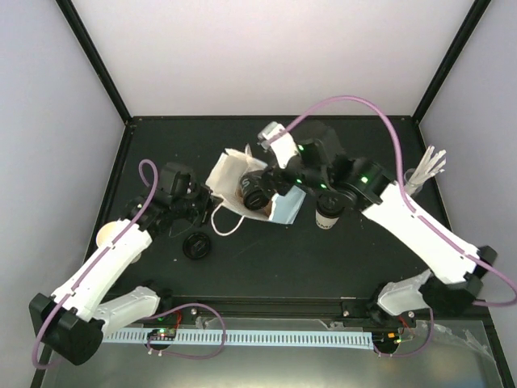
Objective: Pack the takeout coffee
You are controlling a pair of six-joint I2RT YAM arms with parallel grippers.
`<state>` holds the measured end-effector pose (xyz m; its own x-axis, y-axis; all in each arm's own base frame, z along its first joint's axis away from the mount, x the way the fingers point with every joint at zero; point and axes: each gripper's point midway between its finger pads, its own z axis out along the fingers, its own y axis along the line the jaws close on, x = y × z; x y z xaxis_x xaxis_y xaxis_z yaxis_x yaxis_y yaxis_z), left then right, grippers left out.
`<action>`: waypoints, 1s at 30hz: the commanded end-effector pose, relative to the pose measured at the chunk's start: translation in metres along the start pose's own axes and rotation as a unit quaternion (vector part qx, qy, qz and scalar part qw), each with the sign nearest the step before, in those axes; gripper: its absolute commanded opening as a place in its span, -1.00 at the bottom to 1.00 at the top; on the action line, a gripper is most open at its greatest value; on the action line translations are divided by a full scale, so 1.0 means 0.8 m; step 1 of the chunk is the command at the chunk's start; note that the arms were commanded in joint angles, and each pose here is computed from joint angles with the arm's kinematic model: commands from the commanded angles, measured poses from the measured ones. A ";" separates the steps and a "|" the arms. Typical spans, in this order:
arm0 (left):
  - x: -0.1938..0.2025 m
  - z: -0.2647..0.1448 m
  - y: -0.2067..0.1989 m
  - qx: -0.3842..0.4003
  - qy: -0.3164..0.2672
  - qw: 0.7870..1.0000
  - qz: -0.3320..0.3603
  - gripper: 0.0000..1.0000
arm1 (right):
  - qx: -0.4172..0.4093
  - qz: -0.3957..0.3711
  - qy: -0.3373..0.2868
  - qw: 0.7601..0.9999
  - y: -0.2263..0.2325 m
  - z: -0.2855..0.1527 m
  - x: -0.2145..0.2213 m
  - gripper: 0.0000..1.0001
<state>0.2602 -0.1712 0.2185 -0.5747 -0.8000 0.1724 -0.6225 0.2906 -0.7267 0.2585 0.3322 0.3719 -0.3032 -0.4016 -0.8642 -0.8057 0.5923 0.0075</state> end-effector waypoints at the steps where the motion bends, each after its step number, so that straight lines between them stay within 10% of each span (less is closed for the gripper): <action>1: 0.016 -0.005 0.026 -0.006 0.031 0.999 0.010 -0.97 | 0.069 -0.017 -0.011 0.997 -0.027 -0.030 0.017 0.78; 30: 0.056 -0.010 0.143 -0.033 0.071 0.997 0.016 -0.90 | -0.013 -0.107 0.026 0.994 0.074 -0.060 0.149 0.74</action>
<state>0.1619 -0.1674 0.1492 -0.6614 -0.7126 0.2339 -0.6250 0.3514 -0.6970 0.1665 0.2755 0.2848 -0.2007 -0.5332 -0.8219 -0.8508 0.5107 -0.1236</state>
